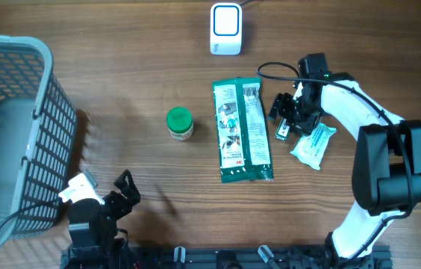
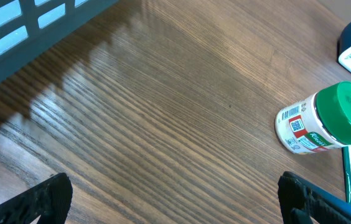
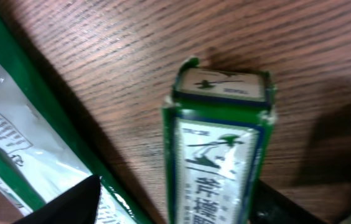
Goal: Scan the item barcode
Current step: 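Lower the right gripper onto the medicine box and grasp it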
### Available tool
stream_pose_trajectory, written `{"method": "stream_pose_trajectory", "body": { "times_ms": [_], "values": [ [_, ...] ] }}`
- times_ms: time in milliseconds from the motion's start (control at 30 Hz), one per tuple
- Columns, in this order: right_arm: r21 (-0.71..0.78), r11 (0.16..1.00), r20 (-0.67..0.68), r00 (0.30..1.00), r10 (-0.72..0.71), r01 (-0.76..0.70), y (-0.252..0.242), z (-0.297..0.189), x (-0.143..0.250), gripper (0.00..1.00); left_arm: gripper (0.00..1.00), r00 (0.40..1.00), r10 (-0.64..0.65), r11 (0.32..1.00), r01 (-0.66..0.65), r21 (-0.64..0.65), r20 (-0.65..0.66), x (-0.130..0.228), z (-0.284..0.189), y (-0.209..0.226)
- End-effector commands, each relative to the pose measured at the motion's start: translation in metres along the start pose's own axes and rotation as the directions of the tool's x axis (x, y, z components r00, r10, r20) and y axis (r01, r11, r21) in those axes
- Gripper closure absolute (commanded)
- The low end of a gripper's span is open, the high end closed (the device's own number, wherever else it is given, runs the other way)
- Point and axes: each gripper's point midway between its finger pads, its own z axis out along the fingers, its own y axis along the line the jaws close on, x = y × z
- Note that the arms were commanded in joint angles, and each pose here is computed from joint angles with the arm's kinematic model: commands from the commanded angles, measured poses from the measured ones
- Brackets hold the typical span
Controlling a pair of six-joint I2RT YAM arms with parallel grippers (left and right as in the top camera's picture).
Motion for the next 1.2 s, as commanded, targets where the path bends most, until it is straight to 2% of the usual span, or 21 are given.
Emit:
{"method": "stream_pose_trajectory", "body": {
  "times_ms": [0, 33, 200, 300, 400, 600, 667, 767, 833, 900, 967, 1000, 1033, 1100, 1167],
  "values": [
    [0.044, 0.999, -0.048, 0.999, 0.018, -0.016, -0.015, 0.012, 0.012, 0.05, 0.0, 1.0, -0.003, 1.0, 0.003, 0.003, 0.002, 0.0, 0.0, 0.0],
    [0.047, 0.999, -0.053, 0.998, 0.017, -0.014, -0.016, 0.012, 0.014, 0.0, 0.0, 1.0, -0.003, 1.0, 0.003, 0.003, 0.002, 0.0, 0.0, 0.0],
    [0.005, 0.999, -0.068, 0.997, -0.04, 0.041, -0.005, -0.01, 0.022, 0.0, 0.0, 1.0, -0.003, 1.0, 0.003, 0.003, 0.002, 0.0, 0.0, 0.0],
    [0.013, 1.0, -0.058, 0.998, 0.016, -0.015, -0.004, -0.027, 0.027, 0.0, 0.0, 1.0, -0.003, 1.0, 0.003, 0.003, 0.002, 0.0, 0.0, 0.0],
    [0.107, 0.992, -0.018, 0.997, 0.075, -0.073, -0.023, -0.023, 0.025, 0.0, 0.0, 1.0, -0.003, 1.0, 0.003, 0.003, 0.002, 0.0, 0.0, 0.0],
    [0.167, 0.984, 0.011, 0.998, 0.067, -0.068, -0.044, -0.007, 0.027, 0.01, 0.0, 1.0, -0.003, 1.0, 0.003, 0.003, 0.002, 0.0, 0.0, 0.0],
    [0.215, 0.974, 0.056, 0.997, 0.059, -0.069, -0.056, -0.003, 0.022, 0.09, 0.0, 1.0, -0.003, 1.0, 0.003, 0.003, 0.002, 0.0, 0.0, 0.0],
    [0.251, 0.965, 0.091, 0.995, 0.049, -0.07, -0.063, -0.003, 0.017, 0.4, 0.0, 1.0, -0.003, 1.0, 0.003, 0.003, 0.002, 0.0, 0.0, 0.0],
    [0.249, 0.966, 0.092, 0.995, 0.048, -0.069, -0.063, -0.003, 0.016, 0.51, 0.0, 1.0, -0.003, 1.0, 0.003, 0.003, 0.002, 0.0, 0.0, 0.0],
    [0.207, 0.978, 0.066, 0.998, 0.005, -0.019, -0.054, -0.001, 0.018, 0.6, 0.0, 1.0, -0.003, 1.0, 0.003, 0.003, 0.002, 0.0, 0.0, 0.0],
    [0.12, 0.988, 0.045, 0.993, -0.107, 0.101, -0.037, 0.001, 0.016, 0.63, 0.0, 1.0, -0.003, 1.0, 0.003, 0.003, 0.002, 0.0, 0.0, 0.0],
    [0.108, 0.987, 0.047, 0.991, -0.122, 0.116, -0.034, 0.001, 0.015, 0.64, 0.0, 1.0, -0.003, 1.0, 0.003, 0.003, 0.002, 0.0, 0.0, 0.0],
    [0.107, 0.985, 0.05, 0.989, -0.137, 0.132, -0.033, 0.0, 0.014, 0.63, 0.0, 1.0, -0.003, 1.0, 0.003, 0.003, 0.002, 0.0, 0.0, 0.0],
    [0.108, 0.982, 0.05, 0.985, -0.164, 0.158, -0.032, 0.0, 0.013, 0.48, 0.0, 1.0, -0.003, 1.0, 0.003, 0.003, 0.002, 0.0, 0.0, 0.0],
    [0.109, 0.978, 0.046, 0.982, -0.185, 0.179, -0.03, -0.003, 0.012, 0.13, 0.0, 1.0, -0.003, 1.0, 0.003, 0.003, 0.002, 0.0, 0.0, 0.0]
  ]
}}
